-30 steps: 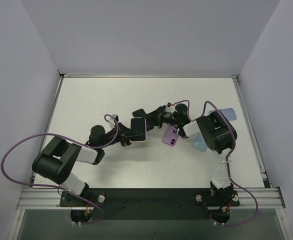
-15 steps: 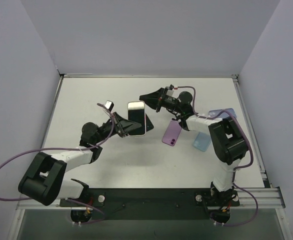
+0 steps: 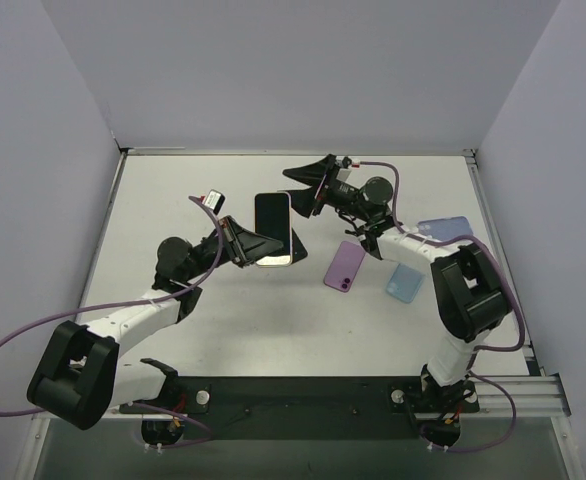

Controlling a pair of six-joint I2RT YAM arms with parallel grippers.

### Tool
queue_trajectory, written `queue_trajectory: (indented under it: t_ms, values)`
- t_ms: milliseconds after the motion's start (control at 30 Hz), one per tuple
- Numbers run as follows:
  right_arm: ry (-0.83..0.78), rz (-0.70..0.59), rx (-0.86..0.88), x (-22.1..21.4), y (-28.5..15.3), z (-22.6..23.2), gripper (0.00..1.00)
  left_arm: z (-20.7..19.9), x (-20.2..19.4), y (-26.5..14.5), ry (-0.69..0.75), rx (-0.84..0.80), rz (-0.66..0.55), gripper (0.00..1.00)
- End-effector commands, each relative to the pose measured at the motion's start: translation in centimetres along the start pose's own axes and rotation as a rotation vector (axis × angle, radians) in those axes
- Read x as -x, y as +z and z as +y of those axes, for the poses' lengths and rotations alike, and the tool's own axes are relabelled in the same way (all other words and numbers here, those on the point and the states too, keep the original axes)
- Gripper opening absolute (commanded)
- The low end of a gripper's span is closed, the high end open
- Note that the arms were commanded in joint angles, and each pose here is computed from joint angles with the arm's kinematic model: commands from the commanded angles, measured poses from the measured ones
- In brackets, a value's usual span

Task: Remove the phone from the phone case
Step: Remove the phone case from the phone.

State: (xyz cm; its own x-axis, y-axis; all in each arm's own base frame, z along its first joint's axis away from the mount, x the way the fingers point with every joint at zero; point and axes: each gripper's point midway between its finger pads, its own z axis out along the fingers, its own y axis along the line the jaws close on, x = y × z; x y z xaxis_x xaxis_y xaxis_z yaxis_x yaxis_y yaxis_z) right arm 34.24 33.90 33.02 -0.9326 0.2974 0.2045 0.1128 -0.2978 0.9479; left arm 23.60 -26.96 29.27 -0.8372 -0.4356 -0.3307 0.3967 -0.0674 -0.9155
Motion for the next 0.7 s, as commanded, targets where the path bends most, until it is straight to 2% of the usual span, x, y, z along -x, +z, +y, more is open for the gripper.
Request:
queue_trajectory:
  t_ms: [0, 67, 200, 400, 567, 667]
  values:
    - [-0.234, 0.131, 0.265, -4.3, -2.4, 7.4, 0.58, -3.3, 1.0, -0.1, 0.087, -0.094, -0.037, 0.00]
    - [-0.253, 0.164, 0.281, -4.9, -2.4, 7.8, 0.59, -3.1, 1.1, -0.2, 0.083, -0.090, -0.040, 0.00]
    - [-0.285, 0.185, 0.245, -5.7, -2.1, 6.9, 0.50, -2.9, 1.4, -0.3, 0.073, -0.084, -0.047, 0.00]
    - [-0.319, 0.210, 0.142, -6.1, -2.4, 4.3, 0.45, -2.1, 2.1, -0.4, 0.059, -0.065, -0.068, 0.00]
    - [-0.387, 0.185, 0.001, -5.7, -2.3, 1.1, 0.43, -2.1, 2.1, -0.3, 0.039, -0.085, -0.059, 0.00]
    - [-0.398, 0.172, -0.012, -5.4, -2.3, 1.0, 0.37, -1.9, 2.0, -0.3, 0.031, -0.083, -0.058, 0.00]
